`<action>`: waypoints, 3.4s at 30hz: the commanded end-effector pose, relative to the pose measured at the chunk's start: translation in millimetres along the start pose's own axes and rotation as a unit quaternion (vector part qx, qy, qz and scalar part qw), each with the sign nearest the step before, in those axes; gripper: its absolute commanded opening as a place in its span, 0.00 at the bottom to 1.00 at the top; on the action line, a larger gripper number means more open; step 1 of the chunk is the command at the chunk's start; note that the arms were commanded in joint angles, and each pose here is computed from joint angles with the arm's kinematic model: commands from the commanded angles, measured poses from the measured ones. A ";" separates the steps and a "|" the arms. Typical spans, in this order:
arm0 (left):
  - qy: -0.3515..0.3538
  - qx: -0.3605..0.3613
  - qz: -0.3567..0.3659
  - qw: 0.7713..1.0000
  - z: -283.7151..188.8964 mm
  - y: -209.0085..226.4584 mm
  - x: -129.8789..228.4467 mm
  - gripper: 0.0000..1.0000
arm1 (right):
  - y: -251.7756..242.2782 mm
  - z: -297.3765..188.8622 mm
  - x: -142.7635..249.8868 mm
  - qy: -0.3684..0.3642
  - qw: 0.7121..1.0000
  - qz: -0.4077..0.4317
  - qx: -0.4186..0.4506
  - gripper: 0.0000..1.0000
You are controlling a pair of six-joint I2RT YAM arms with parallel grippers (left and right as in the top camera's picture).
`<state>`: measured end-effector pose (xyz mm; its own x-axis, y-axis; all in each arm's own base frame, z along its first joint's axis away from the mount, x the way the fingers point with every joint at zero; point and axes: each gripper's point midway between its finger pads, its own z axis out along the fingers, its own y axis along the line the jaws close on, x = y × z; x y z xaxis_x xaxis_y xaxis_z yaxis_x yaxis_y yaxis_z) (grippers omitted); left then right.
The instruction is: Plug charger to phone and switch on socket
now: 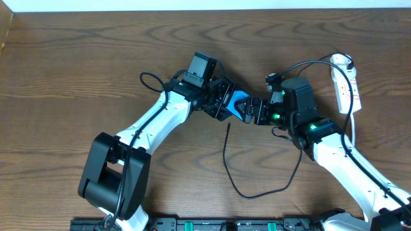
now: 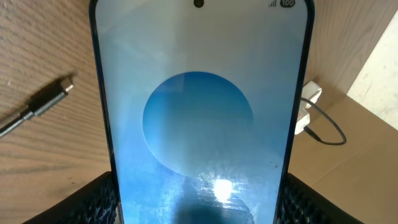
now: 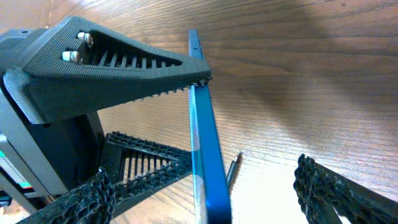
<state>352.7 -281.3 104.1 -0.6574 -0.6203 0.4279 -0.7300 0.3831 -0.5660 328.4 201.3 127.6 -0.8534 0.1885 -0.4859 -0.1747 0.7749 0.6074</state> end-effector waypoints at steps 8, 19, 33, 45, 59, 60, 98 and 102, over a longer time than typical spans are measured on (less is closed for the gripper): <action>0.029 0.014 0.009 0.999 -6.0 -11.1 26.7 0.07 | 5.2 1.4 -3.8 -0.011 1.000 -0.005 0.009 0.80; 0.029 0.014 0.006 0.999 -6.0 -11.2 26.8 0.07 | 4.8 1.5 -2.9 -0.009 1.000 -0.005 0.010 0.59; 0.030 0.015 -0.021 0.999 -6.1 -12.0 26.9 0.07 | 2.5 1.6 0.9 -0.001 1.000 -0.007 0.014 0.60; 0.032 0.014 -0.038 0.999 -6.1 -12.0 27.6 0.07 | 1.5 1.6 2.4 0.001 1.000 -0.014 0.016 0.51; 0.041 0.013 -0.046 0.998 -6.3 -11.9 30.7 0.07 | 0.4 1.5 4.1 0.005 1.000 -0.013 0.018 0.42; 0.041 0.013 -0.046 0.998 -6.3 -11.9 30.7 0.07 | 0.4 1.5 4.2 0.005 1.000 -0.013 0.018 0.42; 0.041 0.013 -0.046 0.998 -6.3 -11.8 30.7 0.07 | -0.5 1.5 4.5 0.006 1.000 -0.017 0.020 0.14; 0.041 0.013 -0.045 0.998 -6.3 -11.8 30.7 0.08 | -0.5 1.5 4.5 0.006 1.000 -0.017 0.020 0.08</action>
<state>339.8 -296.3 107.7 -0.5817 -0.6190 0.5276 -0.8011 0.3239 -0.5032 323.4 199.5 119.1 -0.8586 0.1645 -0.4855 -0.1655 0.8074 0.5663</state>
